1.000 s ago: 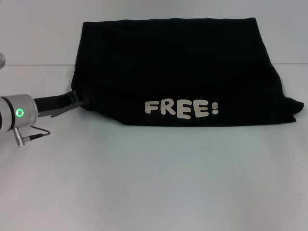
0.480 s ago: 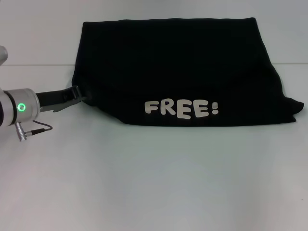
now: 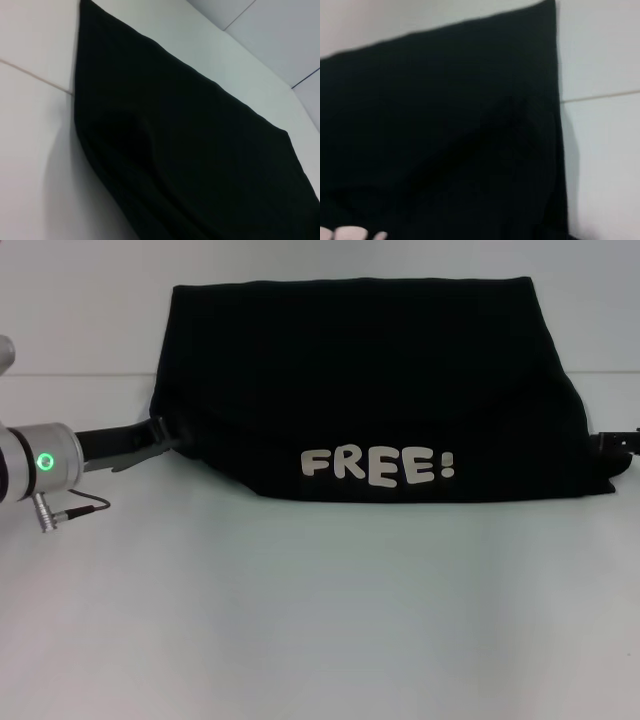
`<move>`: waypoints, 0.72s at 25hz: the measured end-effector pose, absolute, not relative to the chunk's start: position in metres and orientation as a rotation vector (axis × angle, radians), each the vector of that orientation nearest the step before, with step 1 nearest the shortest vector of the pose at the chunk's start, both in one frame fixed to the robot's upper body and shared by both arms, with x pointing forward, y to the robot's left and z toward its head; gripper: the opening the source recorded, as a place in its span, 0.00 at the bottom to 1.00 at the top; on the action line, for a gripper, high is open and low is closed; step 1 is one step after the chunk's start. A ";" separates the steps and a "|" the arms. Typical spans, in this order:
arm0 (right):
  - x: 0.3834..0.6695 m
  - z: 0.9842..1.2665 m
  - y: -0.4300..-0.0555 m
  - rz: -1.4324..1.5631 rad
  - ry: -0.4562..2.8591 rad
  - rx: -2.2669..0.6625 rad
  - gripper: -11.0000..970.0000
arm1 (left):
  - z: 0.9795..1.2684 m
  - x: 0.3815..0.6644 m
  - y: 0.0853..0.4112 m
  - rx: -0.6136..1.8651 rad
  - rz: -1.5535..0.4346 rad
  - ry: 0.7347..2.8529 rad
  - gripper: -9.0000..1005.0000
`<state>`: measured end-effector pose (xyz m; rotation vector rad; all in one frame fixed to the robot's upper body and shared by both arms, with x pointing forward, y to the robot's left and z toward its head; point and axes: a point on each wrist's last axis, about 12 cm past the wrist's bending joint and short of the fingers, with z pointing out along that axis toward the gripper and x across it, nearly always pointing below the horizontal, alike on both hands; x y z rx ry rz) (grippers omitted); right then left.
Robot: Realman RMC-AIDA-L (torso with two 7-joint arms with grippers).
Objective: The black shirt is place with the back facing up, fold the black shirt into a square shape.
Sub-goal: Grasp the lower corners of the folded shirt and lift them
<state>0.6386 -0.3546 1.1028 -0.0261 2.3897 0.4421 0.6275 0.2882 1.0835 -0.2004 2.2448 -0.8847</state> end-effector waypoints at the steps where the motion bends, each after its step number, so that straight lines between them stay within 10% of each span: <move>1: 0.639 1.101 -0.354 0.429 2.393 -0.028 0.97 | 1.083 0.627 0.288 -0.205 -0.888 2.243 0.01; 18: 0.643 1.086 -0.330 0.388 2.395 -0.107 0.97 | 1.082 0.626 0.286 -0.212 -0.898 2.243 0.01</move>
